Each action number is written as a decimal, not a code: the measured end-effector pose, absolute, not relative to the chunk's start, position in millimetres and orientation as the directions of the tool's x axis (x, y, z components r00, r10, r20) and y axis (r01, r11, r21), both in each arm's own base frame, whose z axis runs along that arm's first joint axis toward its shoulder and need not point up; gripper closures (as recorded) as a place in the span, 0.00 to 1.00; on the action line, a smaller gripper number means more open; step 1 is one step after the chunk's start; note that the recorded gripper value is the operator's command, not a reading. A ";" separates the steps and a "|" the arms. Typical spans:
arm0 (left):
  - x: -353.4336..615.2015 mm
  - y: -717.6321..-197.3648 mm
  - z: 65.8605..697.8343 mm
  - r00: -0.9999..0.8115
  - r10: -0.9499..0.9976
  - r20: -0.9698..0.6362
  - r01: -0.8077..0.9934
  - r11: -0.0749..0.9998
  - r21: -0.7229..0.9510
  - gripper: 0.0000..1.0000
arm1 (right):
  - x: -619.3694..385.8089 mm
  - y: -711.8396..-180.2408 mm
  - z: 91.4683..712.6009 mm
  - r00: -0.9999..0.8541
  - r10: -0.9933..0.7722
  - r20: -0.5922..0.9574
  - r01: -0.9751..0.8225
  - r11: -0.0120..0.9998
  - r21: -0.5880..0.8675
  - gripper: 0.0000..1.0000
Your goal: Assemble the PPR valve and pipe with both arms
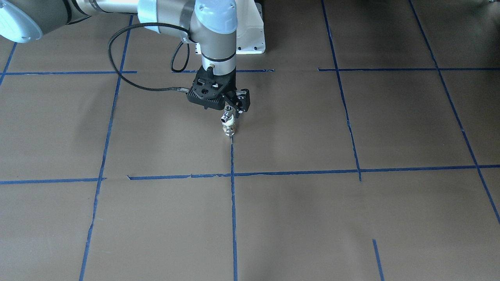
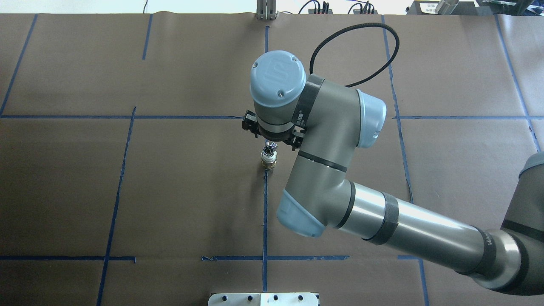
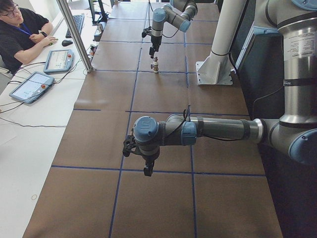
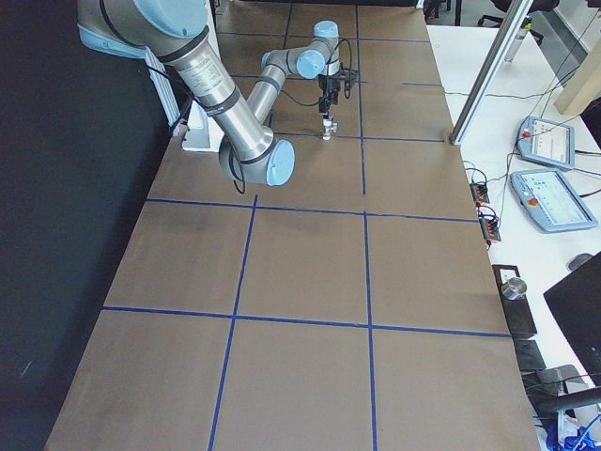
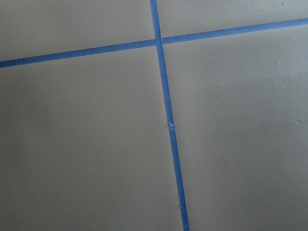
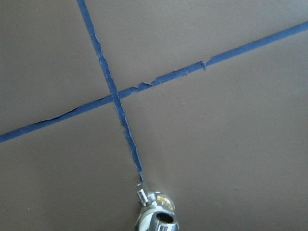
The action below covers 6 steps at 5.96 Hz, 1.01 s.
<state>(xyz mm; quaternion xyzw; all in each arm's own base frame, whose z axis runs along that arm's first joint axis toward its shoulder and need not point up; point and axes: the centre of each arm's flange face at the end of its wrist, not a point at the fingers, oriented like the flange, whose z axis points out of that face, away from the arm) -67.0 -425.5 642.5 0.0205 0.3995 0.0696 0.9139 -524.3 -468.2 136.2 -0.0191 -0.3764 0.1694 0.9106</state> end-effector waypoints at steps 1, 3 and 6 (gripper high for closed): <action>-67.0 -425.6 644.1 0.671 0.141 -0.728 -0.110 0.990 0.089 0.00 | -488.2 -500.6 155.6 0.676 0.257 0.691 -0.211 0.965 -0.152 0.00; -67.5 -427.8 646.4 0.677 0.123 -0.726 -0.101 0.992 0.074 0.00 | -372.1 -576.9 229.9 0.687 0.065 0.723 -0.026 0.998 -0.065 0.00; -67.7 -429.2 644.7 0.679 0.122 -0.724 -0.098 0.992 0.075 0.00 | -154.4 -621.2 406.7 0.689 -0.289 0.664 0.226 0.957 0.182 0.00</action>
